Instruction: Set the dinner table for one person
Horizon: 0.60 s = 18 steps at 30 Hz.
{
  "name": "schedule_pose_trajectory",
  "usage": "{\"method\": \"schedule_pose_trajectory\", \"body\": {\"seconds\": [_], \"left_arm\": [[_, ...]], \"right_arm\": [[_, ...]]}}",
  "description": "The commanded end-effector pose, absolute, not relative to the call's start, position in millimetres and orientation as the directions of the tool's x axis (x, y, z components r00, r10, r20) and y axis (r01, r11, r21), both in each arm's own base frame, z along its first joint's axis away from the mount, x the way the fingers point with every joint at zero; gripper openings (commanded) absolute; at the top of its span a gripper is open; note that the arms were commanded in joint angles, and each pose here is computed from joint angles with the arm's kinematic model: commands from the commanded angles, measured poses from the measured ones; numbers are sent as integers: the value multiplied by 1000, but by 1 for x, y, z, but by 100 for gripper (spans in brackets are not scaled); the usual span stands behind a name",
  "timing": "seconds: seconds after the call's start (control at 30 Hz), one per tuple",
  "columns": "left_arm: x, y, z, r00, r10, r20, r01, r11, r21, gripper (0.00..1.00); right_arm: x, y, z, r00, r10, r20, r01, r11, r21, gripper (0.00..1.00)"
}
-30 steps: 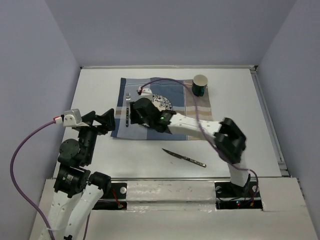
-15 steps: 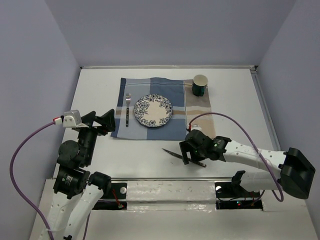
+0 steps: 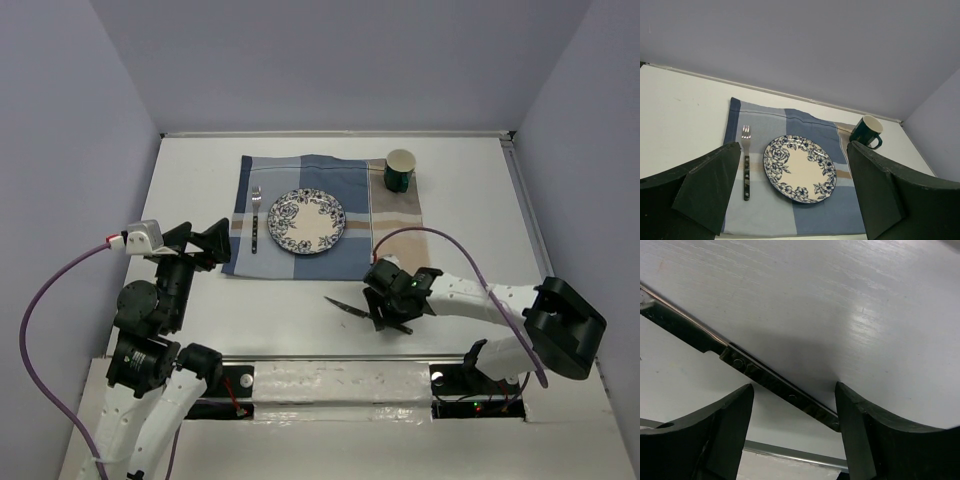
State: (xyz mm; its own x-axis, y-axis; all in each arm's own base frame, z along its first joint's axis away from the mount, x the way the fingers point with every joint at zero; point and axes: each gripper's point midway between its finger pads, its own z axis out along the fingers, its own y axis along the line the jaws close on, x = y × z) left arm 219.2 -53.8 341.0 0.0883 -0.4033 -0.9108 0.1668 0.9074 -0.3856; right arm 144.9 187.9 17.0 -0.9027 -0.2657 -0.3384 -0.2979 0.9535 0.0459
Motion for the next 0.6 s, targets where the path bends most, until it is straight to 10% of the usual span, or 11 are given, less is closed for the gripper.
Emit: {"method": "schedule_pose_trajectory", "body": {"seconds": [0.0,0.43,0.57], "left_arm": [[217,-53,357,140,-408,-902,189,905,-380,99],[220,-51,356,143,-405,-903,177,908,-379,99],[220,-50,355,141,-404,-904,175,909,-379,99]], "right_arm": [[150,214,19,-886,-320,-336,-376,919,116,68],[112,249,32,-845,-461,-273,-529,795,295,28],[98,259,44,-819,-502,-278,-573,739,353,0]]}}
